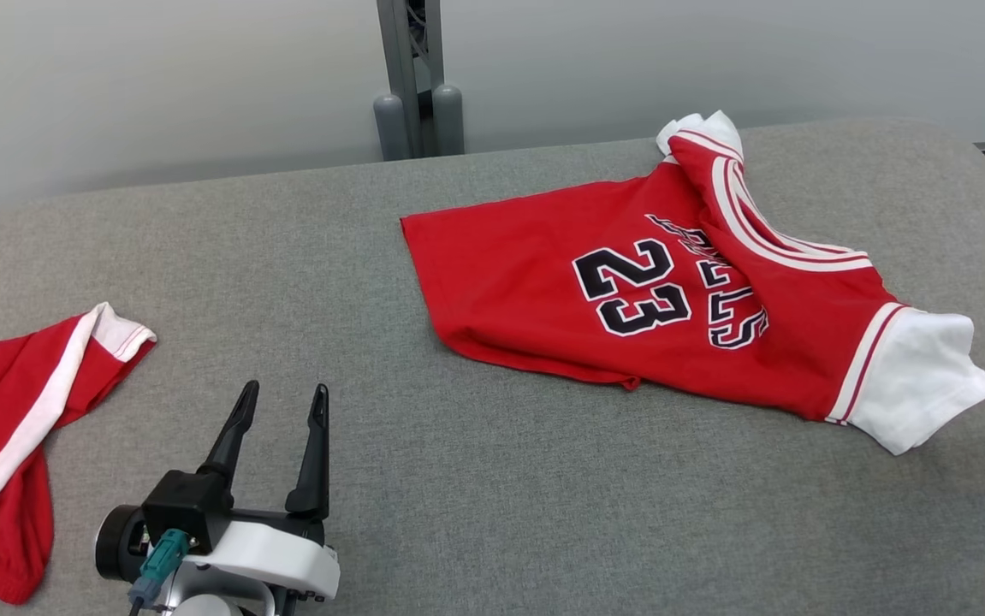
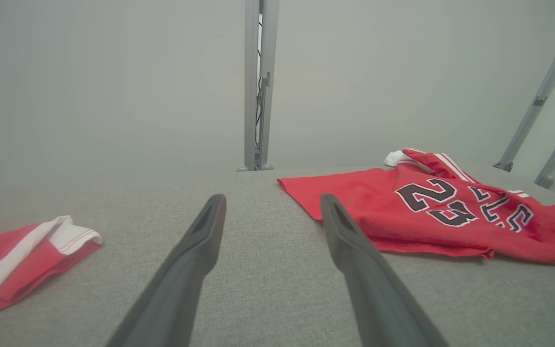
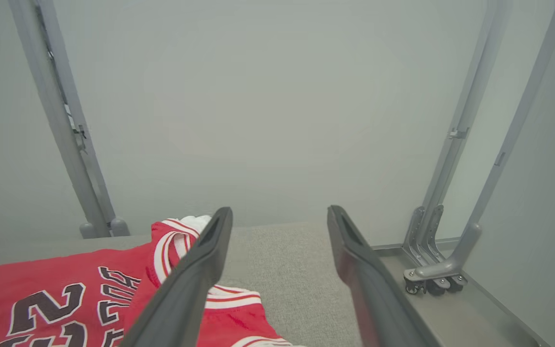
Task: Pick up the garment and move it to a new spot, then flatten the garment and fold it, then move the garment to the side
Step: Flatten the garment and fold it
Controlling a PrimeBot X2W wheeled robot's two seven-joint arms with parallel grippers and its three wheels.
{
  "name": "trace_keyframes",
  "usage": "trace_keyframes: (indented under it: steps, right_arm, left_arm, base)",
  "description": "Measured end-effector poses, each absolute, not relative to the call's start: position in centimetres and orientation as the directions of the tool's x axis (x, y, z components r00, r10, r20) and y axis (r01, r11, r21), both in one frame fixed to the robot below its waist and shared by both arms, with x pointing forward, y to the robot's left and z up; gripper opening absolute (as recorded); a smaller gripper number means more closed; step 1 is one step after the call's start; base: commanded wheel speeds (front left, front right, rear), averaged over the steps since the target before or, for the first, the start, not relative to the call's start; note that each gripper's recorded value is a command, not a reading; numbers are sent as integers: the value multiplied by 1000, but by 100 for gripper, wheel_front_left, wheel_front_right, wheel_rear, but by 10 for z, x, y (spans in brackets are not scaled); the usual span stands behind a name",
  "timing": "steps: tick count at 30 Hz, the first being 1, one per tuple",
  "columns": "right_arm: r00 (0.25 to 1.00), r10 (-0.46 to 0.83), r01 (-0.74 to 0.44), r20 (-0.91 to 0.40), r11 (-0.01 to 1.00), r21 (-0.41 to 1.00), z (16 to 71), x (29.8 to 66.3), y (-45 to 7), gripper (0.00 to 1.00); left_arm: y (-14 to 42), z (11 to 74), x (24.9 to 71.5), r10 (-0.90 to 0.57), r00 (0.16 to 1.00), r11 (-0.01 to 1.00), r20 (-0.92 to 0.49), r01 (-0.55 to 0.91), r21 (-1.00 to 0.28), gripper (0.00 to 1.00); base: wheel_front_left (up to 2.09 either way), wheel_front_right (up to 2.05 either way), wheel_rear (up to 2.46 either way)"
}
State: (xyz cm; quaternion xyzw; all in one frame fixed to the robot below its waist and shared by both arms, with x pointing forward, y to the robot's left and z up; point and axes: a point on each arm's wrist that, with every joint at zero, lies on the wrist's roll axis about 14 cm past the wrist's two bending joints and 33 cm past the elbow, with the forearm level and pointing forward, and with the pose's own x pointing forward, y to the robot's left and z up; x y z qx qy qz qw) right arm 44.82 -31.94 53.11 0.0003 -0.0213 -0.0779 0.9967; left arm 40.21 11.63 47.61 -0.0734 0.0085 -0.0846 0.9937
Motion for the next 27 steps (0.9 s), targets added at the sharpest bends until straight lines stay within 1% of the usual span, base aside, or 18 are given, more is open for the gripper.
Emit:
trace_keyframes:
  steps: [4,9,13,17,22,27]
  right_arm:
    - [990,-73,74,118,997,-3,551,441,-290,100]
    - [987,72,-69,145,997,-25,552,423,-238,100]
    - [981,152,-150,121,988,-22,539,407,-207,100]
    - [972,225,-224,68,974,-24,518,399,-178,100]
    - [964,263,-264,34,965,11,503,403,-157,100]
    - [927,374,-373,-27,927,38,481,415,-110,100]
  left_arm:
    - [114,485,398,-168,986,973,19,169,-154,100]
    - [113,492,392,-160,986,971,38,164,-172,100]
    - [109,495,390,-168,985,970,43,173,-172,100]
    - [110,493,390,-166,985,970,39,170,-174,100]
    - [118,487,390,-148,989,973,23,149,-173,100]
    - [130,479,393,-116,993,979,0,114,-169,100]
  base:
    - [0,0,0]
    - [0,0,0]
    - [0,0,0]
    - [0,0,0]
    - [0,0,0]
    - [0,0,0]
